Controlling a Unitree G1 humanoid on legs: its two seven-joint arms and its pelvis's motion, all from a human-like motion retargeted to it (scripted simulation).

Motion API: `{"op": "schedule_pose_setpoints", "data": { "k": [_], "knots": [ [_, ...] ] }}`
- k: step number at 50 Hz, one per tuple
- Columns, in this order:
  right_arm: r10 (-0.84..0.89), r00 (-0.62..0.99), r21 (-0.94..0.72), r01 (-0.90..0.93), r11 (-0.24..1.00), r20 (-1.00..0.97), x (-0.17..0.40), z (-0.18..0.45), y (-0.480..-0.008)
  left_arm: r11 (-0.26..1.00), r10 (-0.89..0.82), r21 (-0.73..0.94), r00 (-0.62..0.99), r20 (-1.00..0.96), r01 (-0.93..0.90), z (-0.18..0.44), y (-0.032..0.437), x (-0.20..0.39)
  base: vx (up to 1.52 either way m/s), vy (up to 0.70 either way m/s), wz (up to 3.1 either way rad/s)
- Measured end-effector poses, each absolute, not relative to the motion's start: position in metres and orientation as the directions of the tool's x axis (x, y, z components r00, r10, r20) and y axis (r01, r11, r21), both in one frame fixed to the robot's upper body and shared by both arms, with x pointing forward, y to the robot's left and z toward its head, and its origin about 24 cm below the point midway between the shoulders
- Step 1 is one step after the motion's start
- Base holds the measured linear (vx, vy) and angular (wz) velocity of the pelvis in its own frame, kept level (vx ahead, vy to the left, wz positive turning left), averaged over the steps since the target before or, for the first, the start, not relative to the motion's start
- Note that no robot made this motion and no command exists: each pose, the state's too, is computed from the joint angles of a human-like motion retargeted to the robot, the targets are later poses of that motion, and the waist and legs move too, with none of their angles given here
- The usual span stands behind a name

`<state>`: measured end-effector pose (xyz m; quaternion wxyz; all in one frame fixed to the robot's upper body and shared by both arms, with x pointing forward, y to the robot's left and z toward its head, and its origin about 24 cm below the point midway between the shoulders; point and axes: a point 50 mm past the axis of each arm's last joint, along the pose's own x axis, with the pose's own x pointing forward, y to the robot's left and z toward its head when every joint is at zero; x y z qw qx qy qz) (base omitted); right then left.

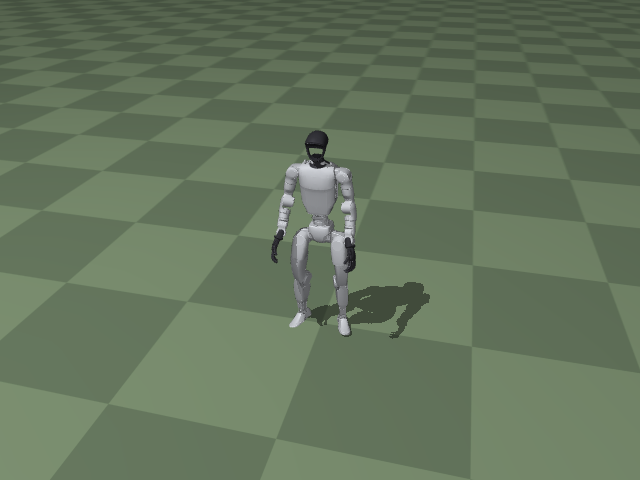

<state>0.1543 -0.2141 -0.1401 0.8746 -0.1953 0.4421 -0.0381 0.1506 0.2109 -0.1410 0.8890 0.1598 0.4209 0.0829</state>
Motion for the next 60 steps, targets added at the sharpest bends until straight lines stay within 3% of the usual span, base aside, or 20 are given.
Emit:
{"op": "schedule_pose_setpoints", "data": {
  "k": [15, 30, 49, 60],
  "knots": [
    [-0.258, 0.64, -0.377, -0.053, 0.925, -0.723, 0.164, -0.132, -0.221, 0.931, 0.3, 0.365, 0.612, -0.732, -0.02, -0.142, 0.217, 0.147, 0.0, -0.01, -0.1],
    [-0.302, 0.456, -0.354, -0.031, 0.935, -0.837, 0.114, -0.154, -0.231, 0.93, 0.279, 0.365, 0.715, -0.641, -0.036, -0.123, 0.214, 0.188, 0.0, -0.02, -0.11],
    [-0.254, 0.632, -0.365, -0.05, 0.93, -0.732, 0.164, -0.135, -0.212, 0.931, 0.282, 0.365, 0.629, -0.724, 0.002, -0.14, 0.213, 0.156, 0.0, 0.0, -0.02],
    [-0.248, 0.618, -0.357, -0.057, 0.933, -0.747, 0.155, -0.138, -0.214, 0.932, 0.278, 0.362, 0.64, -0.717, 0.0, -0.139, 0.214, 0.155, 0.0, 0.0, 0.0]
  ]
}}
